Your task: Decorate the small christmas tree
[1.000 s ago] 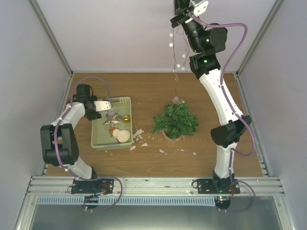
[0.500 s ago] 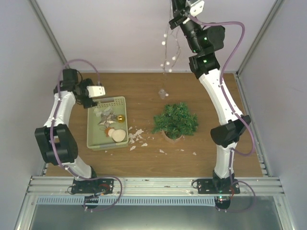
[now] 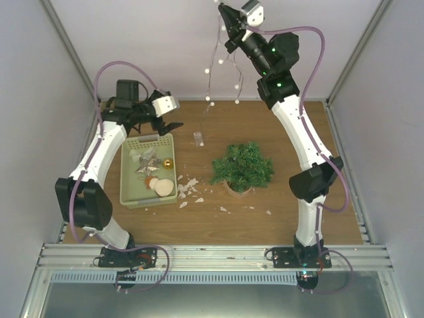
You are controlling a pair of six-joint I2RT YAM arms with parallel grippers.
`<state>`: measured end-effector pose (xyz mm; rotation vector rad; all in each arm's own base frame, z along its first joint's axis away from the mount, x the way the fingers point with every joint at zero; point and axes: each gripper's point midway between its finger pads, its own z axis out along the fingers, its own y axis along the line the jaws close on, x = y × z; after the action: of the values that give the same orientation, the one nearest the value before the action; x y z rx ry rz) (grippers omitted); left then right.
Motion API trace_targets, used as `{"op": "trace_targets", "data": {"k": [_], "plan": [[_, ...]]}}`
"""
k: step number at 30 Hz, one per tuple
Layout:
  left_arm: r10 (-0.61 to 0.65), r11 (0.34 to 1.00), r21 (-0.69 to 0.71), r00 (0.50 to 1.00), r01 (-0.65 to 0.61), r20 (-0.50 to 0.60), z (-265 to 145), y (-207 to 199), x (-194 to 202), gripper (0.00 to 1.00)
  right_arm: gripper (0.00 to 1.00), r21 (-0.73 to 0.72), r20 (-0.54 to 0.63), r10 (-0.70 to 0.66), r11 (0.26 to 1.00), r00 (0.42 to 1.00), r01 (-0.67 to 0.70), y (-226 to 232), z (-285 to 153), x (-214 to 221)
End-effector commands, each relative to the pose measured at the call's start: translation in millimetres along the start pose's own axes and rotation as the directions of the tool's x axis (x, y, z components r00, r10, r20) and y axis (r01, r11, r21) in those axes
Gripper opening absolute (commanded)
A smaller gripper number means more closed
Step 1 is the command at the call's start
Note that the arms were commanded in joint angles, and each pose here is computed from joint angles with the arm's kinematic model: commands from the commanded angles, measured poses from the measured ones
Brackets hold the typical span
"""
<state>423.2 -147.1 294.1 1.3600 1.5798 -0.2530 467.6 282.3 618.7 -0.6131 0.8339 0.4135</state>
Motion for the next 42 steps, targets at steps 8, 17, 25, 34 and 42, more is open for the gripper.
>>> {"op": "trace_targets", "data": {"k": [8,17,25,34,42], "plan": [[-0.139,0.99,0.049,0.98,0.134,0.142,72.0,-28.6,-24.7,0.99,0.01,-0.113,-0.048,0.042,0.992,0.998,-0.048,16.9,-9.5,1.6],[-0.155,0.983,0.114,0.981,0.142,0.119,118.7,-56.5,-20.0,0.95,0.01,-0.127,-0.024,0.044,0.991,0.999,-0.047,18.2,-14.5,-23.0],[-0.18,0.974,0.157,0.979,0.164,0.095,146.1,-70.0,-6.9,0.89,0.0,-0.133,-0.03,0.028,0.991,0.999,-0.031,19.9,-17.2,-29.6],[-0.196,0.969,0.166,0.978,0.183,0.067,171.5,-70.9,11.2,0.71,0.0,-0.148,-0.051,0.021,0.989,0.998,-0.029,22.8,-25.0,-39.7],[-0.195,0.97,0.154,0.98,0.186,0.047,180.9,-67.2,19.1,0.36,0.01,-0.156,-0.093,0.009,0.987,0.996,-0.024,27.0,-36.0,-38.7]]}}
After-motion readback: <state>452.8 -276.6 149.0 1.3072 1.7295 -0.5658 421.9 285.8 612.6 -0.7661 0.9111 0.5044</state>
